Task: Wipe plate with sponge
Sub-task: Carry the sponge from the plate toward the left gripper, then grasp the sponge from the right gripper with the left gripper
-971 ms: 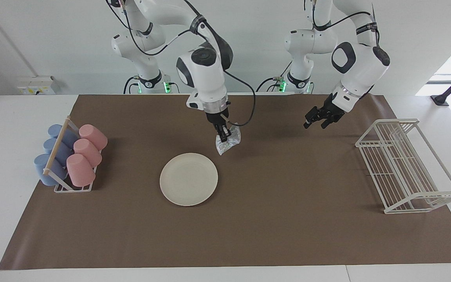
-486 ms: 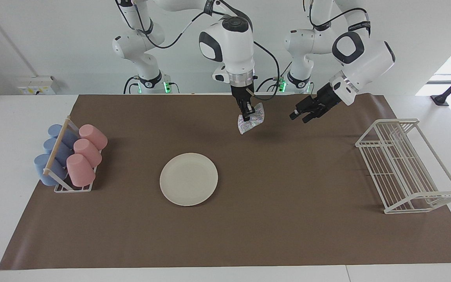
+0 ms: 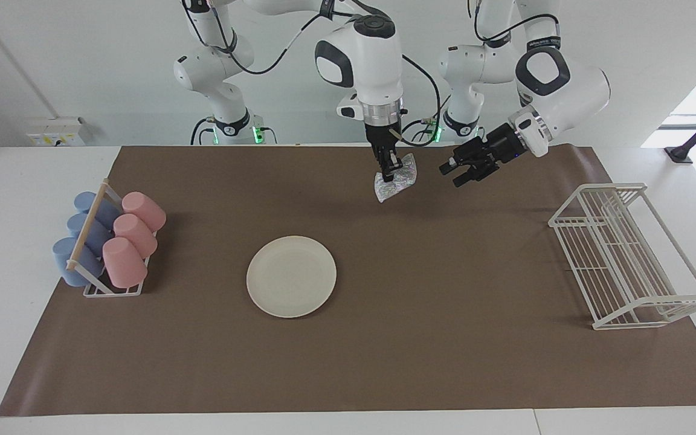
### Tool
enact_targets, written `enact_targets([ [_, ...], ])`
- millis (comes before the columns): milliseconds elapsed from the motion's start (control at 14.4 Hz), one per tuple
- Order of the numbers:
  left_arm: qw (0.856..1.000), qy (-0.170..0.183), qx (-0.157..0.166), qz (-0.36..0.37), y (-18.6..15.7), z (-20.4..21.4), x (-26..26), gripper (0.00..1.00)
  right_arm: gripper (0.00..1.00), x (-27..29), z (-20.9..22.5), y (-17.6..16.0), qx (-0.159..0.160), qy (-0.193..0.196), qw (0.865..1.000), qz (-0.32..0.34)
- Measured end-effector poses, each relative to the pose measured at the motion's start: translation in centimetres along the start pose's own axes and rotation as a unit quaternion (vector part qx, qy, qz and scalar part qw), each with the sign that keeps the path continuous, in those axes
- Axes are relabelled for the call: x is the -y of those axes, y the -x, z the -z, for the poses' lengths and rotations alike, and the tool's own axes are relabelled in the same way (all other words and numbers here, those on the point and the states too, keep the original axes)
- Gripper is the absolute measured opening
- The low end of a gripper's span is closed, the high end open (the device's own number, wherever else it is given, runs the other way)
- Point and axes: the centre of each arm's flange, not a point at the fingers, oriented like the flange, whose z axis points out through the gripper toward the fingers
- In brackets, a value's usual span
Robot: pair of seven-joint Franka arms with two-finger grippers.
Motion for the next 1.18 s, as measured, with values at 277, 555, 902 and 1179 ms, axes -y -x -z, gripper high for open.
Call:
enact_targets([
  [277, 0.999, 0.012, 0.021, -0.044, 1.0, -3.4, -0.2, 1.0, 0.02, 0.3, -0.1, -0.5, -0.002, -0.001, 1.0, -0.004],
  [555, 0.997, 0.004, 0.042, -0.06, 1.5, -5.9, 0.5, 0.97, 0.02, 0.4, -0.2, -0.7, -0.003, 0.0, 1.0, -0.006],
  [902, 0.997, 0.004, 0.048, -0.052, 1.8, -6.4, 0.3, 0.4, 0.02, 0.5, -0.4, -0.8, -0.003, 0.0, 1.0, -0.007],
  [1179, 0.998, 0.004, 0.052, -0.033, 2.0, -6.6, 0.1, 0.04, 0.02, 0.5, -0.5, -0.8, -0.003, 0.001, 1.0, -0.007],
])
